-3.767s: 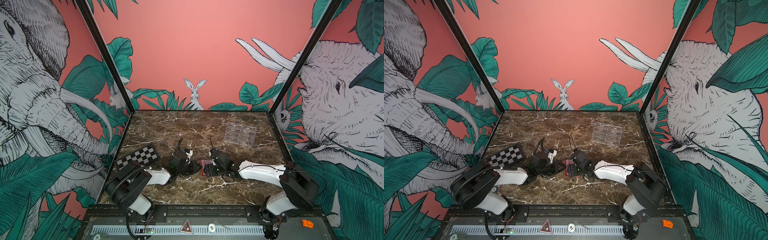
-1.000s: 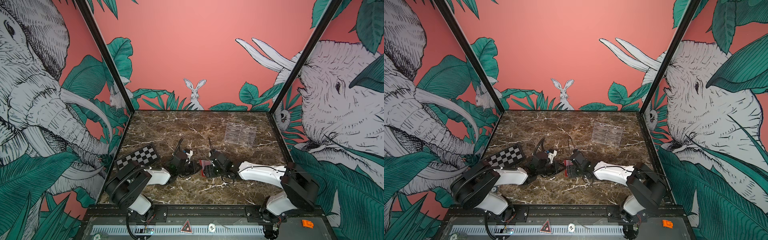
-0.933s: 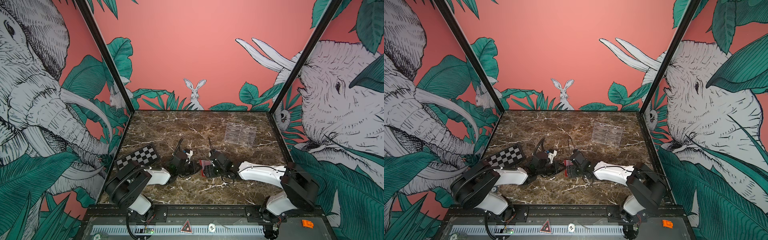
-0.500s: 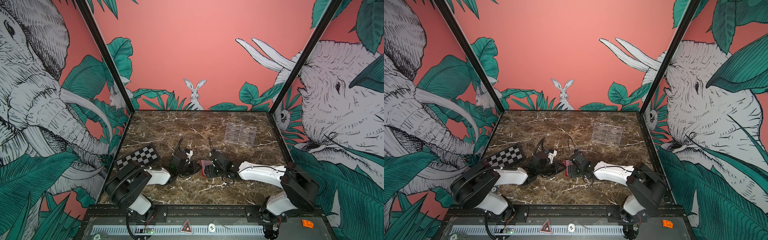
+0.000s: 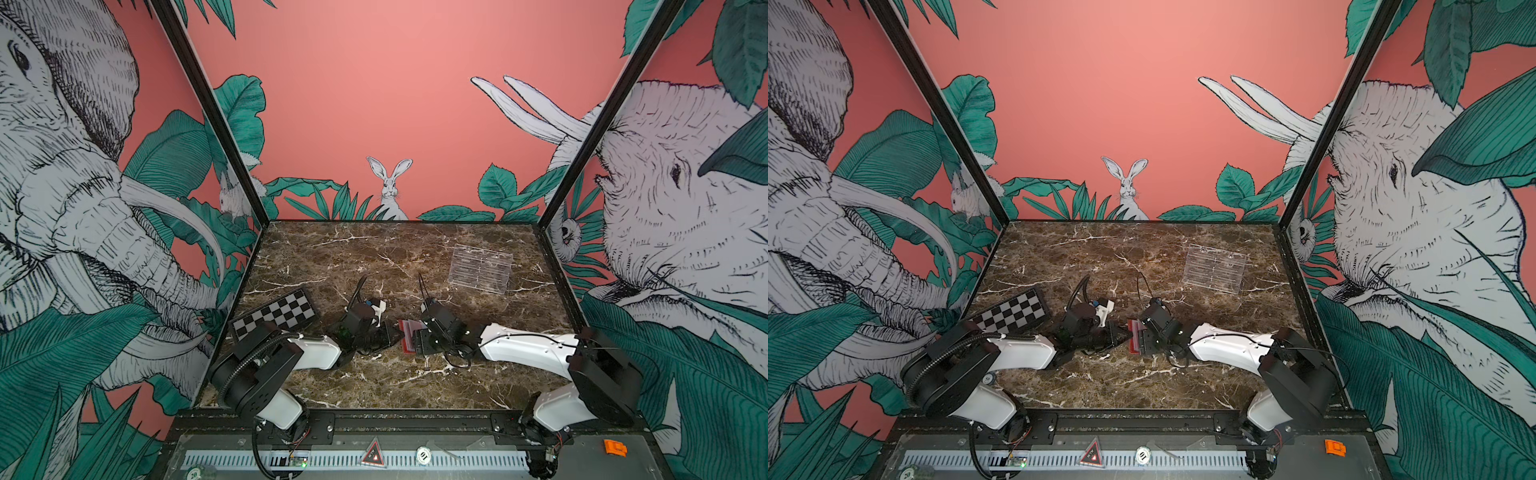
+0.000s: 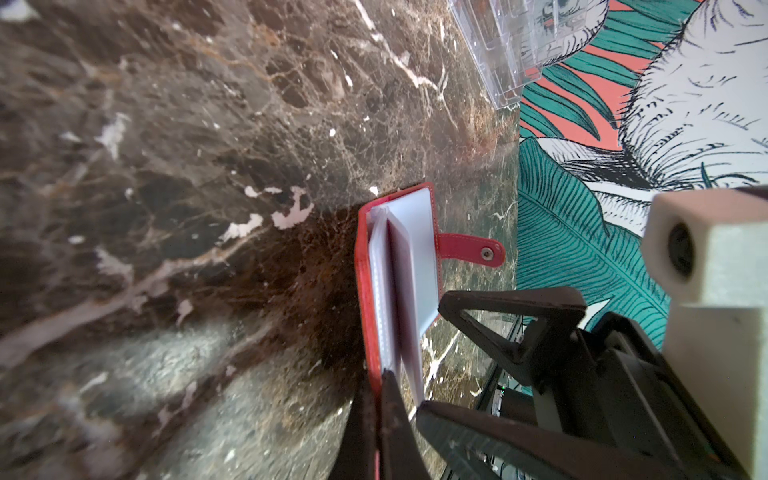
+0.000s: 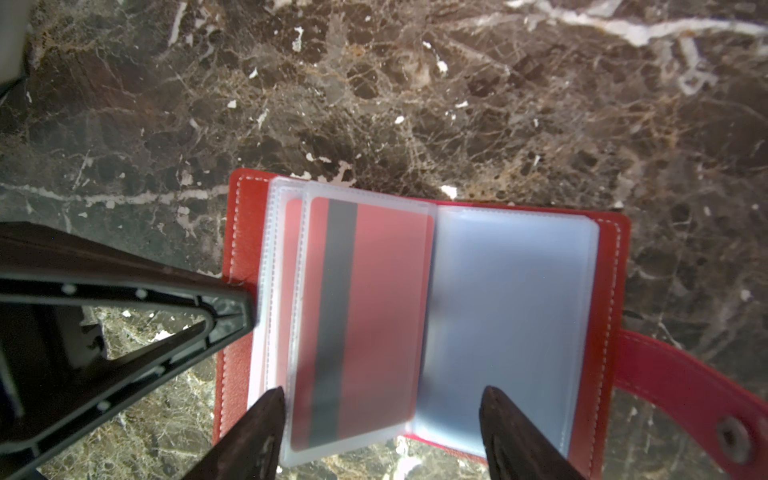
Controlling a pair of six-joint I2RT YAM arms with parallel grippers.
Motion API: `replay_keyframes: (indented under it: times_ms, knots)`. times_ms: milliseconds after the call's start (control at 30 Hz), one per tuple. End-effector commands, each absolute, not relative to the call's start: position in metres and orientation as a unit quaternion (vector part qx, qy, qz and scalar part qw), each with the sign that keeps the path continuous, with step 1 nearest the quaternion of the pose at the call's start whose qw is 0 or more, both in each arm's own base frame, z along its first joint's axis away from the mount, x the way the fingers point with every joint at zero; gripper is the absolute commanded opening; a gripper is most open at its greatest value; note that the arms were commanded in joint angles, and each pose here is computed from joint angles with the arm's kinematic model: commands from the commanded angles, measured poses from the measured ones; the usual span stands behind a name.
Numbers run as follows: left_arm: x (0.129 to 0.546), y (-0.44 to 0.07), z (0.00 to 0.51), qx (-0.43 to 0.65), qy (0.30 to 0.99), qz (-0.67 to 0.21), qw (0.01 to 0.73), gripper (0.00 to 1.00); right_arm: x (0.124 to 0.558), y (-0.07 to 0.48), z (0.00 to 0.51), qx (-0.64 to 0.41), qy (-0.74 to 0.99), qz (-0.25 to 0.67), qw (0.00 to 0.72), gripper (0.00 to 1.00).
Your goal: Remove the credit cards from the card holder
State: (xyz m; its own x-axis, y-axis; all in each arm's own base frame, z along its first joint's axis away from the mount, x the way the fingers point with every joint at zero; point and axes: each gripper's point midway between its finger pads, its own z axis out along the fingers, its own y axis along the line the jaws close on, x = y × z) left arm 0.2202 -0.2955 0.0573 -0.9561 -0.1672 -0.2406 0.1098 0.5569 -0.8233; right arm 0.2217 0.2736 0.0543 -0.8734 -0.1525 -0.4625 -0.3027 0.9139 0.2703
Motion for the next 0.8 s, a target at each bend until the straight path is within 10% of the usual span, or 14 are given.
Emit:
replay_keyframes:
  times_ms: [0, 767]
  knots:
    - [0.224, -0.300, 0.068, -0.005, 0.864, -0.479, 0.156, 0.00, 0.223, 0.262, 0.056, -0.110, 0.955, 0.153, 0.230, 0.72]
    - [0.224, -0.293, 0.052, 0.026, 0.891, -0.426, 0.154, 0.00, 0.221, 0.216, 0.058, -0.063, 0.959, 0.141, 0.238, 0.73]
